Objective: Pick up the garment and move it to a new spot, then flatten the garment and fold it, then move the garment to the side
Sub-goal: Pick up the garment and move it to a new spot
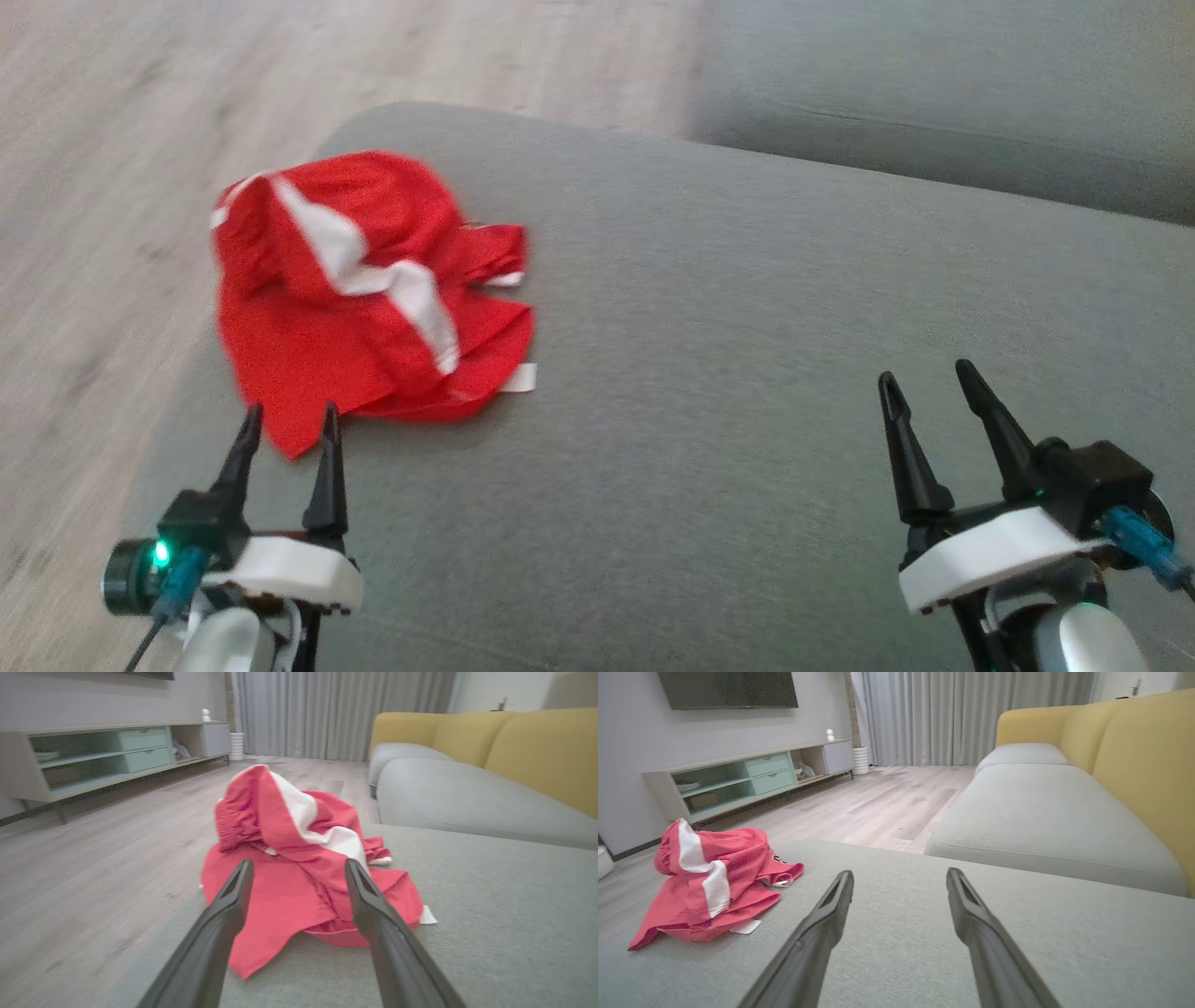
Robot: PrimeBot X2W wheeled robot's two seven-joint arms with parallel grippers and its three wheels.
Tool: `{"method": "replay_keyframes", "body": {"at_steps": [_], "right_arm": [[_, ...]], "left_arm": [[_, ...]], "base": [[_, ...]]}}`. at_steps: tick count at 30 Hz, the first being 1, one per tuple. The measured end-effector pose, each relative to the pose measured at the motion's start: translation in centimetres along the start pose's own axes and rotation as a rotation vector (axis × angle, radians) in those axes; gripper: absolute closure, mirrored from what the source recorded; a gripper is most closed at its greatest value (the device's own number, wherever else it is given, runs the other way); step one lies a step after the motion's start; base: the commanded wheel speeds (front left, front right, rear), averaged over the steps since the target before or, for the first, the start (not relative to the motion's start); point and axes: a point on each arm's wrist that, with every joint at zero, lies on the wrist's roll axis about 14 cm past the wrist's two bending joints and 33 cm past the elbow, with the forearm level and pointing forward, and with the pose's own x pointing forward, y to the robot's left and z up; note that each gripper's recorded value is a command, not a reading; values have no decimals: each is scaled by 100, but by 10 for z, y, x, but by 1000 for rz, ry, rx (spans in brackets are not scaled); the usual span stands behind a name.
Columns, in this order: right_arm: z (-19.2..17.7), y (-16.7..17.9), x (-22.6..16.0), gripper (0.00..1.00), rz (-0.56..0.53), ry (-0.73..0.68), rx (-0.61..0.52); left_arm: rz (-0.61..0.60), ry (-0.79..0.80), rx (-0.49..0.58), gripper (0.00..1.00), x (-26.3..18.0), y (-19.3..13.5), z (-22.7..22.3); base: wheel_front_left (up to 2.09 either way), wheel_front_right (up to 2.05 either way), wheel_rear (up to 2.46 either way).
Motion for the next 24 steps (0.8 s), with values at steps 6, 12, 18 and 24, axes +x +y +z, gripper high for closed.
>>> {"method": "replay_keyframes", "body": {"at_steps": [6,12,18,24], "right_arm": [[0,46,26,0,153,6,0],[3,88,52,0,290,5,-8],[-4,95,64,0,317,29,-8],[-10,86,73,0,302,47,-11]], "left_arm": [[162,-32,-37,0,-24,46,6],[321,-58,-69,0,-52,88,9],[354,-78,-76,0,-51,92,16],[284,-60,-45,0,-27,83,18]], "base": [[0,0,0],[0,0,0],[0,0,0],[0,0,0]]}}
